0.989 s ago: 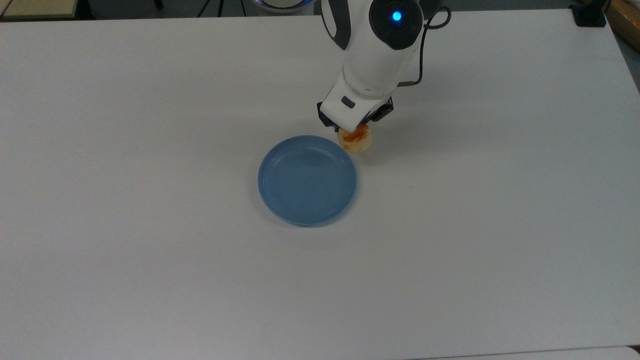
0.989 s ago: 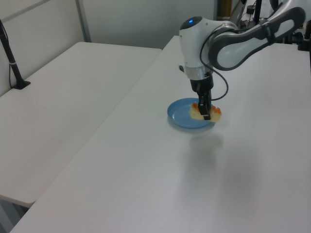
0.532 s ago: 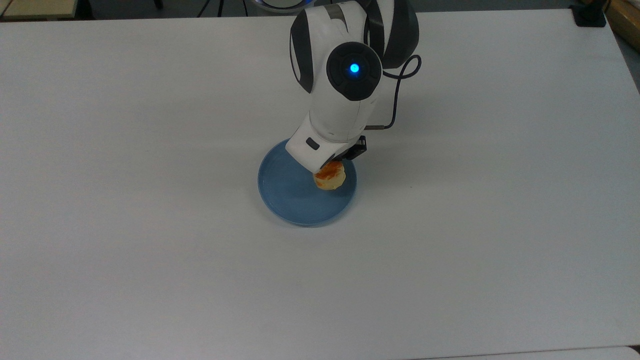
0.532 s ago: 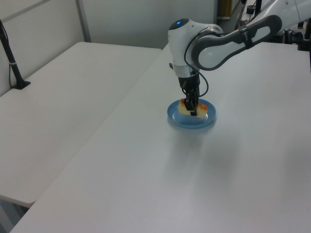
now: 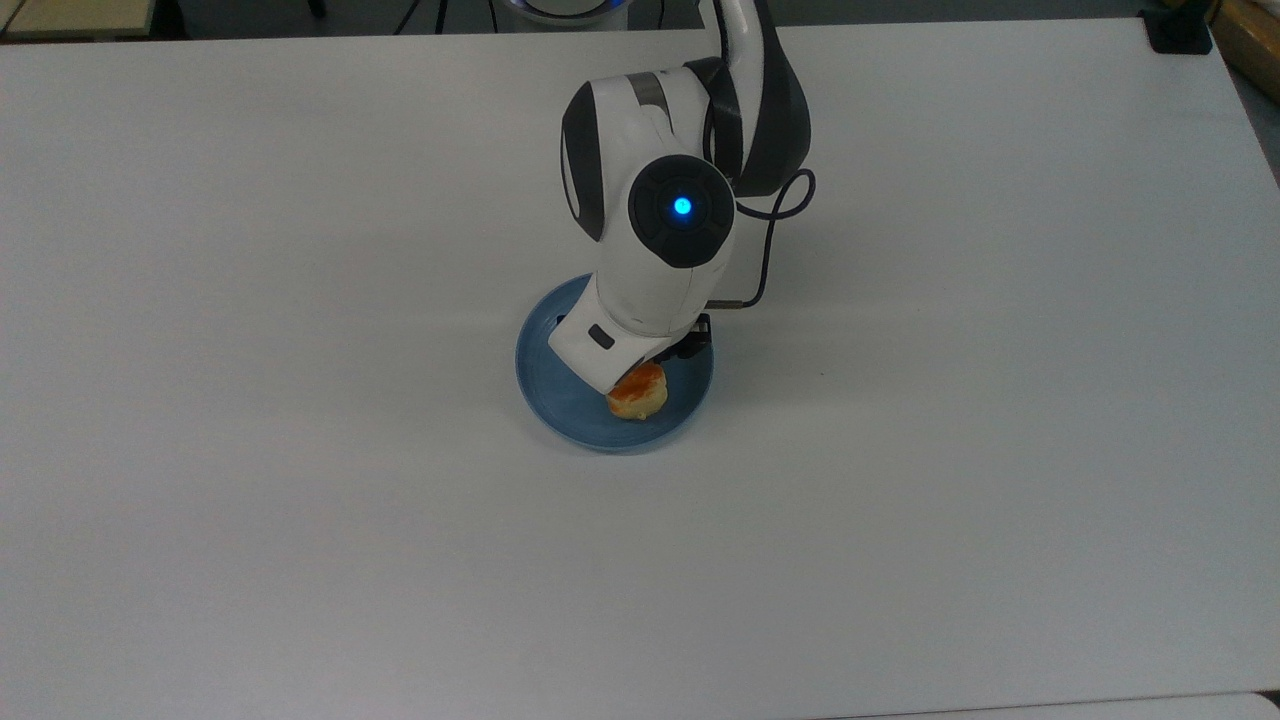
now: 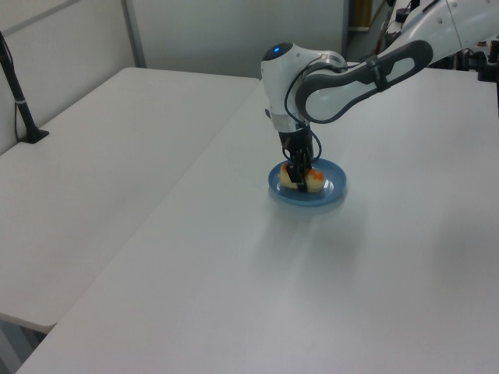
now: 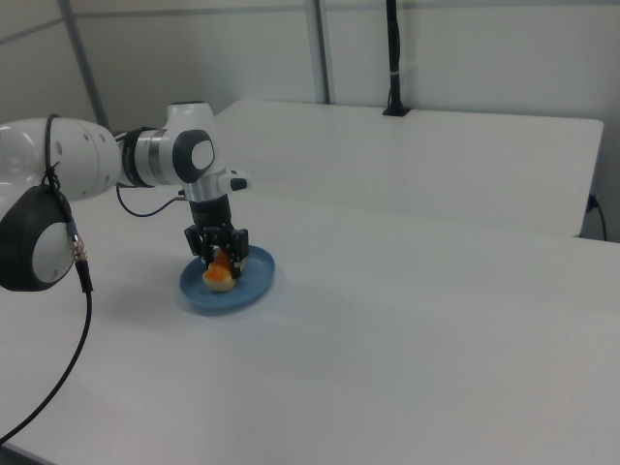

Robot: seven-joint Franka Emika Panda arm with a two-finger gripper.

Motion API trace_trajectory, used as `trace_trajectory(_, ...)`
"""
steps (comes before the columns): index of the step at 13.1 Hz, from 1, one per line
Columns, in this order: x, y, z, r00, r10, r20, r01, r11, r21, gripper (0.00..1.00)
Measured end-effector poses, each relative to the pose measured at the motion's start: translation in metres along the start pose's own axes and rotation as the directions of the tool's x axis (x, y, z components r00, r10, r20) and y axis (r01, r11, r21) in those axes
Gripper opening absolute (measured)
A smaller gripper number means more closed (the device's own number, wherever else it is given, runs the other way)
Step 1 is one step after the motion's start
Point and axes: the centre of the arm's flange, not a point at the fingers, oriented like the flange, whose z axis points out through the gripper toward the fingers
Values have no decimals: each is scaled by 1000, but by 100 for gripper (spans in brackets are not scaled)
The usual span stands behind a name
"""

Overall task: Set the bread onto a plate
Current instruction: 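Open the gripper to release the bread roll onto the plate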

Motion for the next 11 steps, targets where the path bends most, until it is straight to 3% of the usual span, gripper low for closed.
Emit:
trace_trajectory(3,2,2,-7,1000,-1,-16,1,1000,-10,100)
trace_trajectory(5,0,6,-33,999,12,-45,-12,1000,-11,100)
trace_trajectory(11,-38,36,-114,993,61,-103,-64,998,-22,100)
